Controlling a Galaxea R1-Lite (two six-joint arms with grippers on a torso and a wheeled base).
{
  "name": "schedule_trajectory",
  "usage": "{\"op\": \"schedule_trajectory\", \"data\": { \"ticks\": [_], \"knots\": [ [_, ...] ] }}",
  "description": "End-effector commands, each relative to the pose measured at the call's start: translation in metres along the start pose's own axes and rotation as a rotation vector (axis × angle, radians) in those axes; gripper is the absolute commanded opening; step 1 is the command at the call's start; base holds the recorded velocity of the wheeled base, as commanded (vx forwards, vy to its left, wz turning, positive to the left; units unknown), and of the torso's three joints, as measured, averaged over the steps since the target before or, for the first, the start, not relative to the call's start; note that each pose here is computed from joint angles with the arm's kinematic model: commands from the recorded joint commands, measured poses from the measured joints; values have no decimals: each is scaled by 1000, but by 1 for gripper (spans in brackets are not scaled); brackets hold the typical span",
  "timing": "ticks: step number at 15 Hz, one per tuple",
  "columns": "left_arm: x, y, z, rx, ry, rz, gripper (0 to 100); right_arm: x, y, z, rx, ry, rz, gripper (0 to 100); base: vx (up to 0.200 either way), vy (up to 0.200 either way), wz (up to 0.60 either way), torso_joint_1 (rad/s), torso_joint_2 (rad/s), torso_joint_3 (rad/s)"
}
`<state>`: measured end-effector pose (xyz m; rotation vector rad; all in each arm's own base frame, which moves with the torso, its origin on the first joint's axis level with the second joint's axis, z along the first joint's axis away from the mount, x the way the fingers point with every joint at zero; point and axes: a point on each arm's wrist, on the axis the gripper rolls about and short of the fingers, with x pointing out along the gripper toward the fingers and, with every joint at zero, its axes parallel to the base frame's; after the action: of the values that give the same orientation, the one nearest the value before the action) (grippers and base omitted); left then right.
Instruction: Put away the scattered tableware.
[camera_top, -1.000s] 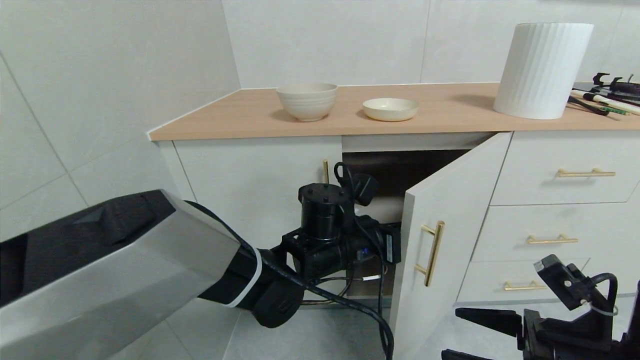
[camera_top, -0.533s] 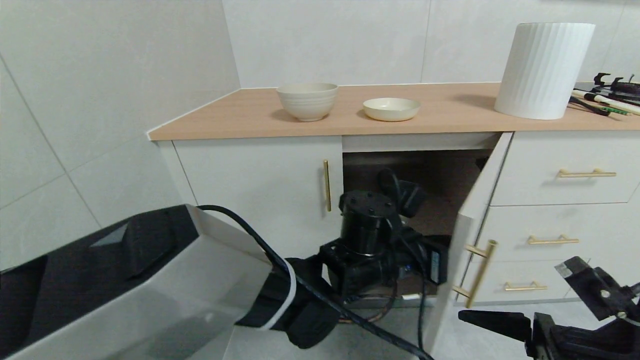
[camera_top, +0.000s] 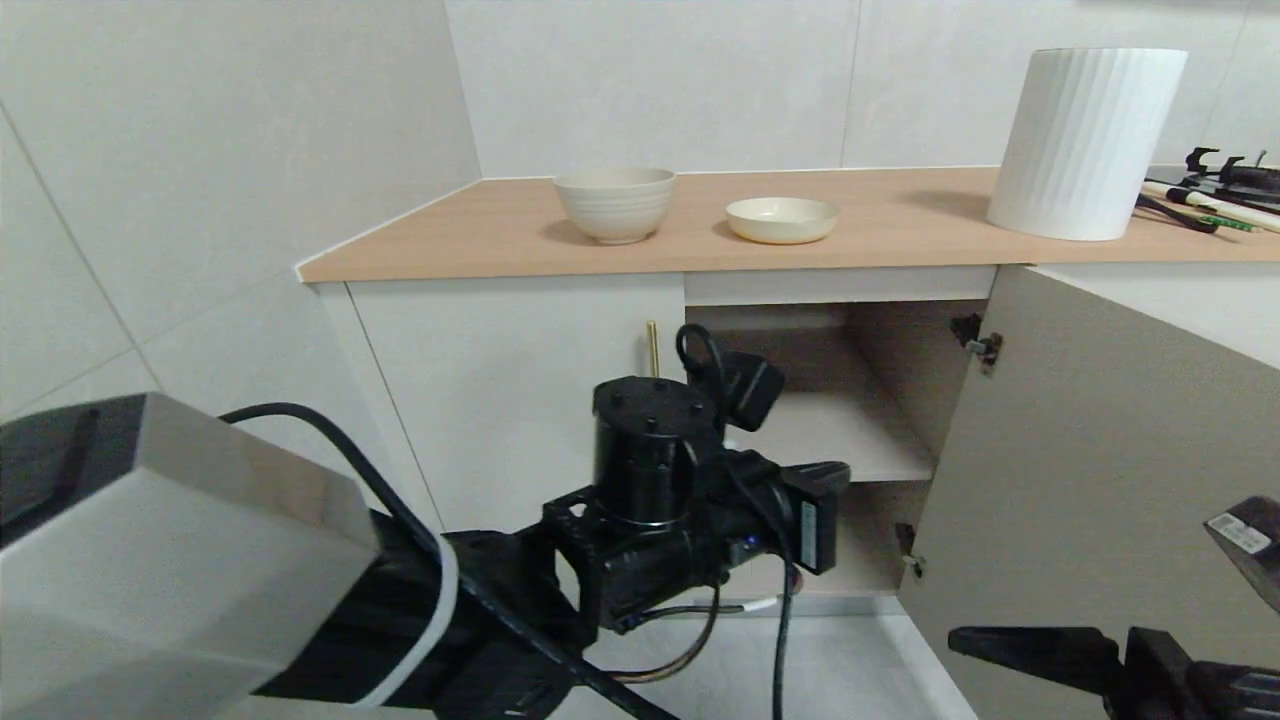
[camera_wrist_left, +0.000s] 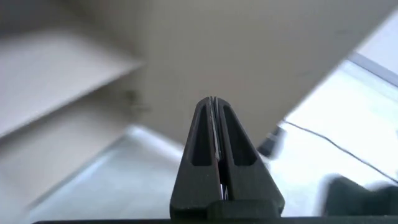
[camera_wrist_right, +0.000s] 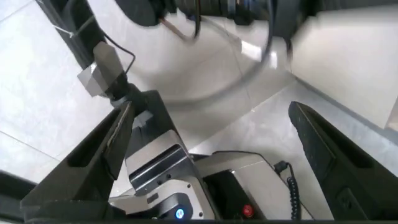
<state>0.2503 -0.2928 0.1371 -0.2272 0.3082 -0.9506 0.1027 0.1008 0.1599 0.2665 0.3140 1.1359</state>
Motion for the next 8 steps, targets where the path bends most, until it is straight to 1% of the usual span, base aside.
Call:
{"op": "schedule_trajectory", "data": {
  "ticks": [1,2,3,4,5,6,7,8],
  "knots": [
    [-48,32,22,6,-57,153,0,31,-19,11,6,17,-163,100,0,0,0,0,0,0],
    [-68,43,30,23,-61,222,0,48,-31,14,-49,21,-281,100,0,0,0,0,0,0],
    [-90,49,39,34,-72,283,0,66,-41,22,-103,6,-394,100,0,0,0,0,0,0],
    [-115,51,49,32,-81,336,0,84,-48,35,-125,-27,-469,100,0,0,0,0,0,0],
    [-143,47,61,26,-89,370,0,101,-53,52,-135,-55,-506,100,0,0,0,0,0,0],
    [-166,40,68,18,-80,394,0,109,-55,69,-136,-61,-533,100,0,0,0,0,0,0],
    [-192,33,74,6,-62,421,0,109,-59,87,-121,-25,-574,100,0,0,0,0,0,0],
    [-212,27,79,-2,-57,446,0,110,-59,106,-108,25,-593,100,0,0,0,0,0,0]
  ]
}}
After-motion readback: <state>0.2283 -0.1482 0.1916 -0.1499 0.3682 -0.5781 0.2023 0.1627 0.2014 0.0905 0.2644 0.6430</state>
